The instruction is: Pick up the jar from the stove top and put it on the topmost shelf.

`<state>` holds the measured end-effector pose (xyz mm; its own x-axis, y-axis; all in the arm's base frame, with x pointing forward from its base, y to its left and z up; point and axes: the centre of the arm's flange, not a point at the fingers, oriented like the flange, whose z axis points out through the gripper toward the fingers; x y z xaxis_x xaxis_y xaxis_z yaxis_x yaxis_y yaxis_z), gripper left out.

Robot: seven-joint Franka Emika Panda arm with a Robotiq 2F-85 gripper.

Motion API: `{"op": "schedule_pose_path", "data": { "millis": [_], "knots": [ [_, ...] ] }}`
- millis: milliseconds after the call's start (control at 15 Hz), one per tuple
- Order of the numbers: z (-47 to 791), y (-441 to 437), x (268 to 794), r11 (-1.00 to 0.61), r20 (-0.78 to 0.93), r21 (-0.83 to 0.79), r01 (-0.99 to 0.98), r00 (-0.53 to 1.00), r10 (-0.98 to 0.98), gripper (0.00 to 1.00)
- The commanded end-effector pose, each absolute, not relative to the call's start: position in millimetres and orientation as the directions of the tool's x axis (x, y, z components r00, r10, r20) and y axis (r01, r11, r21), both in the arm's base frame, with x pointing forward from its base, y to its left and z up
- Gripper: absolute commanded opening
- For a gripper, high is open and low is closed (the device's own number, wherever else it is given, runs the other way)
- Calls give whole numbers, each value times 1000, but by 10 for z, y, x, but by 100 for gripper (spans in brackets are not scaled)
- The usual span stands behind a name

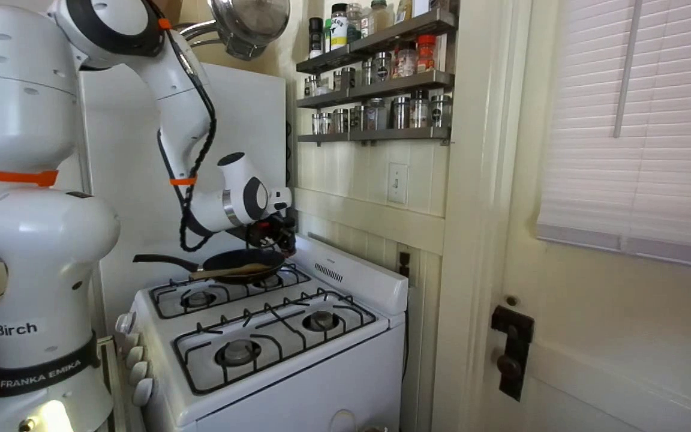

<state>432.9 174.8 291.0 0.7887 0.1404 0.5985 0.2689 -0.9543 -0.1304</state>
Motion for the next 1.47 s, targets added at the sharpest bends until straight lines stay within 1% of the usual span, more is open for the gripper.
{"op": "schedule_pose_path", "data": {
  "millis": [0,200,267,533,667,733,867,1133,1200,1400],
  "knots": [
    [3598,1554,3841,-935,513,-212,284,847,141,17],
    [3696,1589,3414,-942,443,-214,257,885,141,17],
    [3705,1633,3343,-949,429,-207,236,894,129,17],
    [3687,1806,3319,-991,392,-98,89,919,44,17],
    [3782,1730,3381,-999,373,-16,-37,927,-40,17],
    [3199,1958,3604,-997,390,-51,49,920,26,42],
    [3337,1783,3646,-1000,393,-22,-7,919,-16,42],
    [3377,1724,3628,-999,396,-25,-21,918,-29,42],
    [3371,1729,3620,-1000,394,-24,-19,918,-27,17],
    [3756,1839,3741,-997,396,63,-44,918,-16,17]
  ]
}}
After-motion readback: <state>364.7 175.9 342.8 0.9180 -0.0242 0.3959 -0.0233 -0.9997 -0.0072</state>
